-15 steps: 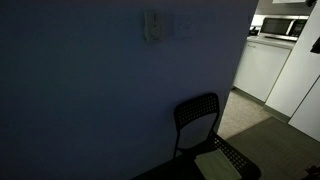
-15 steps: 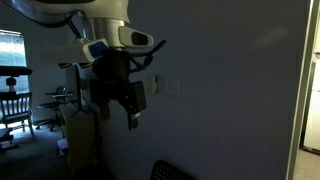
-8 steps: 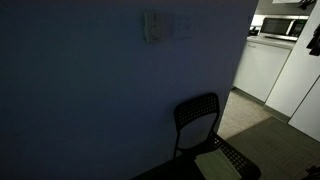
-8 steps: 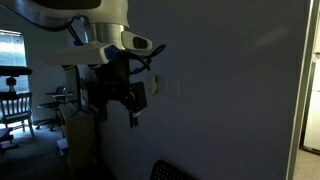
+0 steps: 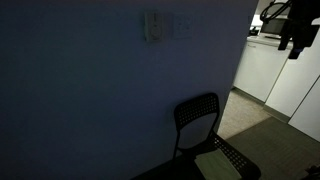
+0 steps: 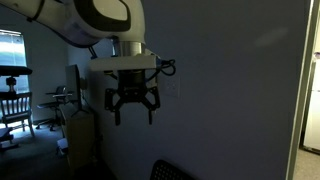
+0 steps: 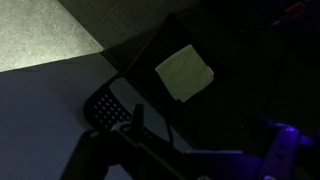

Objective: Turn off the switch

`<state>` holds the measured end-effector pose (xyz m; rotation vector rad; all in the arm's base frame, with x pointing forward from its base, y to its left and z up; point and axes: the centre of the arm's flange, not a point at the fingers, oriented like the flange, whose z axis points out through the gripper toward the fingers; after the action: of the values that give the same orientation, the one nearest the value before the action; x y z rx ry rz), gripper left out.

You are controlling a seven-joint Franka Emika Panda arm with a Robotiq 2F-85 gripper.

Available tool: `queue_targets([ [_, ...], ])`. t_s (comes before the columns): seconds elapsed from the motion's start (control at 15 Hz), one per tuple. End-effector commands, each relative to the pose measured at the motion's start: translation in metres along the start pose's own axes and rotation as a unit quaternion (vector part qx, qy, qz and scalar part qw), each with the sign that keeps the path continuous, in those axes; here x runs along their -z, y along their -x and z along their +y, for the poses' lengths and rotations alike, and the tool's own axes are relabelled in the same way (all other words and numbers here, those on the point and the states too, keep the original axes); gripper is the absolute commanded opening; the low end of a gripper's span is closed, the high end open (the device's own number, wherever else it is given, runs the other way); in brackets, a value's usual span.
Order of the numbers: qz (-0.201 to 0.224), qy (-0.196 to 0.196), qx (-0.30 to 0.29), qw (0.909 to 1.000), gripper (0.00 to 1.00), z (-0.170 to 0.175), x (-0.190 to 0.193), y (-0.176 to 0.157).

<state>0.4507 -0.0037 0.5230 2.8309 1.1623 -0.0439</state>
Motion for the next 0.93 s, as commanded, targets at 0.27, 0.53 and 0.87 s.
queue_targets([
  [0.27,-0.04,0.014,0.09,0.9951,1.0,0.025,-0.01,-0.042],
  [0.53,-0.018,0.025,0.092,0.9953,1.0,0.024,-0.012,-0.044],
  [0.87,0.072,0.057,0.172,0.9809,1.0,0.031,-0.01,-0.082],
])
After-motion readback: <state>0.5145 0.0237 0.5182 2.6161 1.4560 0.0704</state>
